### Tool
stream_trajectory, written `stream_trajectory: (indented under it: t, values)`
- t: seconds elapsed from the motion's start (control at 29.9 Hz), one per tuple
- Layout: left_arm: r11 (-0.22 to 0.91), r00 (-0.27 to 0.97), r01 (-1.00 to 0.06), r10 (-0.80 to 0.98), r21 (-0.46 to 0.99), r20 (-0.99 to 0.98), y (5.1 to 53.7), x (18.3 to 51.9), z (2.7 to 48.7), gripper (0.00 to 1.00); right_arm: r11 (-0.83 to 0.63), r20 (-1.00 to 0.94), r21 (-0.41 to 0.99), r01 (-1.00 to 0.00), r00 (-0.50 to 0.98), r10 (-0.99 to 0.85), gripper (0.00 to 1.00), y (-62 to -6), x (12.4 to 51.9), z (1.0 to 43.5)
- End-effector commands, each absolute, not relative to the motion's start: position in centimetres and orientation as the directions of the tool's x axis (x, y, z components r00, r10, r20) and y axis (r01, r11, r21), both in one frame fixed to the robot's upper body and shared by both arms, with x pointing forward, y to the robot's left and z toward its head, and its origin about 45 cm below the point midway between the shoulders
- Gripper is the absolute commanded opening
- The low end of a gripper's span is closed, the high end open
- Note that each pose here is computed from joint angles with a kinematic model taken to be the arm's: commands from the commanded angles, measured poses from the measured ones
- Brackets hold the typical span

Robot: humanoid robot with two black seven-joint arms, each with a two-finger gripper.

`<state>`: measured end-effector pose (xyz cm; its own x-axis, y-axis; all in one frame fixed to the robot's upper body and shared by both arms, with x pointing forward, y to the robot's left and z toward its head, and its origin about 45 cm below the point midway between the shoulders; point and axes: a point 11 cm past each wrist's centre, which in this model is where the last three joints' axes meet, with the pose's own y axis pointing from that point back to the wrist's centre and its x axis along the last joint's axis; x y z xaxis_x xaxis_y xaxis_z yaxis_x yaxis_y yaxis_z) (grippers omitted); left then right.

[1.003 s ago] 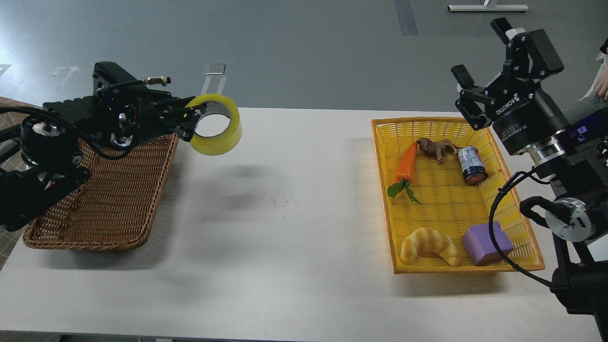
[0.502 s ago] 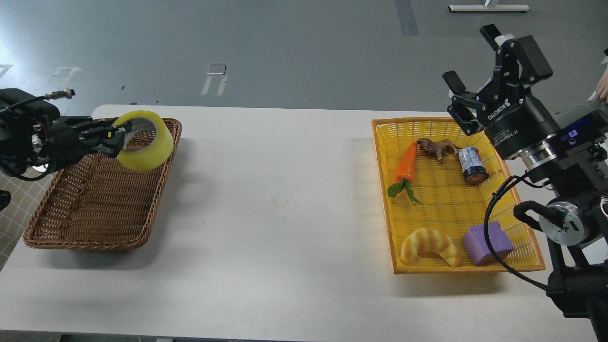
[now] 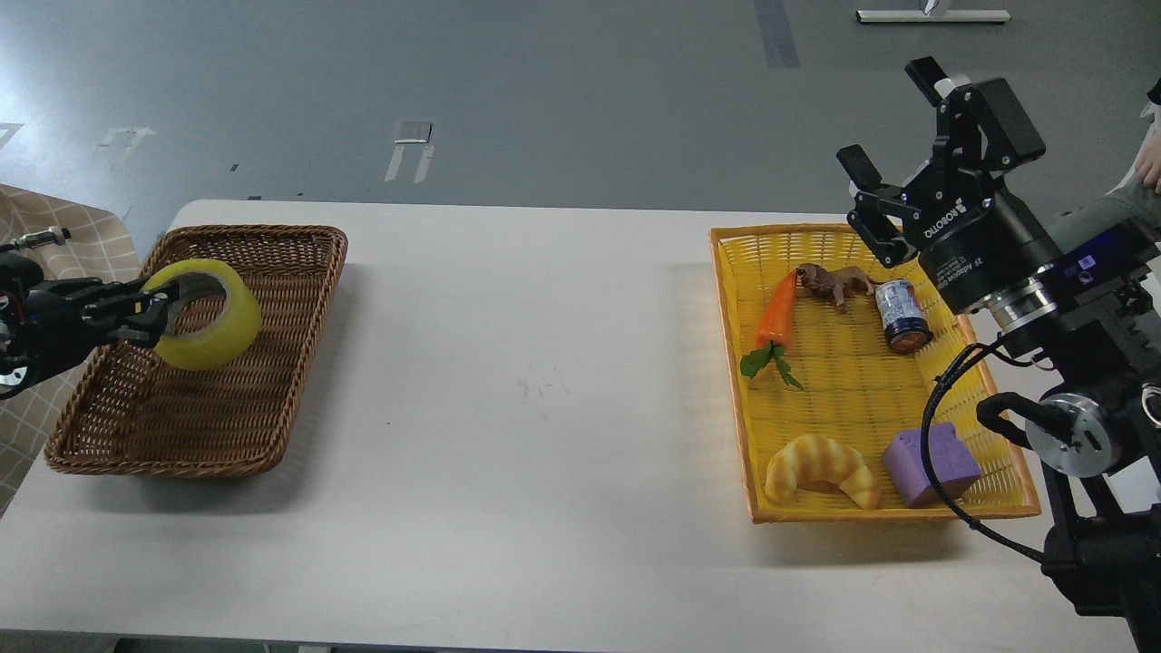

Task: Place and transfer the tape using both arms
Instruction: 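Lower the tape roll into the wicker basket and release it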

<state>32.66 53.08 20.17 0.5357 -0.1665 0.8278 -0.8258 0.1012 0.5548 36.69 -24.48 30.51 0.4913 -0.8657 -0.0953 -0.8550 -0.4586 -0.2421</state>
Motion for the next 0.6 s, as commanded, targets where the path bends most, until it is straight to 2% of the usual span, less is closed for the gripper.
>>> stream_trajectory:
  t: [0.0, 0.17, 0.2, 0.23, 0.3, 0.37, 0.4, 0.43, 0.57]
  values:
    - [0.094, 0.546, -0.823, -0.147, 0.561, 0.825, 53.56, 32.44, 19.44, 0.00, -0.459, -0.097, -0.242, -0.855, 0.493, -0.865, 1.00, -24.42, 36.49, 30.44]
    - [0.120, 0.549, -0.819, -0.121, 0.561, 0.827, 53.40, 32.35, 18.92, 0.00, -0.467, -0.091, -0.251, -0.848, 0.501, -0.860, 1.00, -24.22, 36.10, 30.76]
    - [0.123, 0.546, -0.821, -0.114, 0.557, 0.830, 53.27, 32.41, 18.88, 0.03, -0.468, -0.091, -0.252, -0.847, 0.502, -0.860, 1.00, -24.20, 36.09, 30.81]
    - [0.130, 0.545, -0.823, -0.097, 0.553, 0.833, 52.97, 32.52, 18.69, 0.13, -0.468, -0.091, -0.251, -0.848, 0.502, -0.860, 1.00, -24.21, 36.07, 30.75]
    - [0.131, 0.540, -0.828, -0.076, 0.545, 0.838, 52.89, 32.64, 18.72, 0.24, -0.468, -0.092, -0.251, -0.848, 0.502, -0.860, 1.00, -24.21, 36.03, 30.74]
    - [0.129, 0.532, -0.837, -0.031, 0.532, 0.846, 52.93, 32.81, 19.00, 0.57, -0.467, -0.095, -0.248, -0.849, 0.501, -0.860, 1.00, -24.25, 35.92, 30.56]
    - [0.126, 0.529, -0.842, 0.003, 0.525, 0.848, 53.06, 32.68, 18.97, 0.95, -0.467, -0.098, -0.243, -0.850, 0.501, -0.860, 1.00, -24.28, 35.75, 30.31]
    - [0.125, 0.529, -0.843, 0.014, 0.523, 0.849, 53.08, 32.65, 18.95, 0.98, -0.467, -0.100, -0.240, -0.851, 0.500, -0.860, 1.00, -24.31, 35.70, 30.20]
    - [0.126, 0.525, -0.846, 0.029, 0.518, 0.850, 53.02, 32.69, 18.94, 0.98, -0.468, -0.099, -0.242, -0.850, 0.501, -0.860, 1.00, -24.27, 35.63, 30.28]
